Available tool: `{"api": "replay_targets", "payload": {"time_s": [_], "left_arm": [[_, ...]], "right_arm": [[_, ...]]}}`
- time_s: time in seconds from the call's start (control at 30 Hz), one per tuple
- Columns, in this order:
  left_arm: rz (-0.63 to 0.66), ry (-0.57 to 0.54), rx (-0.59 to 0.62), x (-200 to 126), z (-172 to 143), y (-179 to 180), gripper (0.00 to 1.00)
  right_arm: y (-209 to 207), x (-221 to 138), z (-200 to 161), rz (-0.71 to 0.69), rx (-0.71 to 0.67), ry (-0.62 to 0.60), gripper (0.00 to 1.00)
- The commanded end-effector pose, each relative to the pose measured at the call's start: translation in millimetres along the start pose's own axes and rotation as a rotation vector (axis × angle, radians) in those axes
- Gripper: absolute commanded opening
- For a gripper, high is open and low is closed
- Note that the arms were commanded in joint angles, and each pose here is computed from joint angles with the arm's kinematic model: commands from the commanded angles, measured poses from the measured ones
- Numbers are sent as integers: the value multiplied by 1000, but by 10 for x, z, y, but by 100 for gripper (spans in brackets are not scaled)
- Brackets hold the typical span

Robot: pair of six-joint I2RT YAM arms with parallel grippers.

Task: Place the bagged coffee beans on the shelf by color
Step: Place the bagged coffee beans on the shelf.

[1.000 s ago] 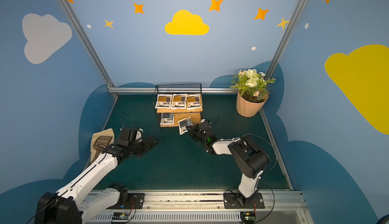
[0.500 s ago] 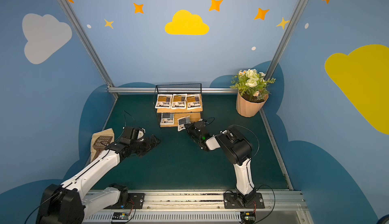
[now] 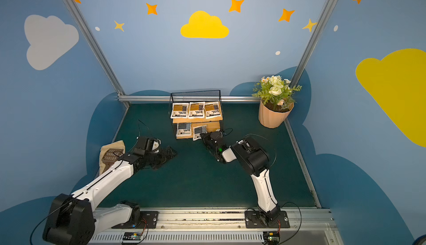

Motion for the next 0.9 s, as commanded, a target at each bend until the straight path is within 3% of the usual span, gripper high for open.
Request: {"api": "replay_targets", "payload": {"time_s": [0.0,0.87], "left_arm": [[-31,-7,30,-20,74,-100,100],[-60,10,71,16,142,-183,100]], "right_arm": [[54,-24,61,52,6,-39,0],[88,-218,94,124,-39,-136,0]]}}
Point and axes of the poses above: each gripper's point midway between its finger pads, its own x axis out along the fingers, its own y axis along the line the jaws close on, z = x × y, the point moved 4 cm from there along -x, back along the fingers
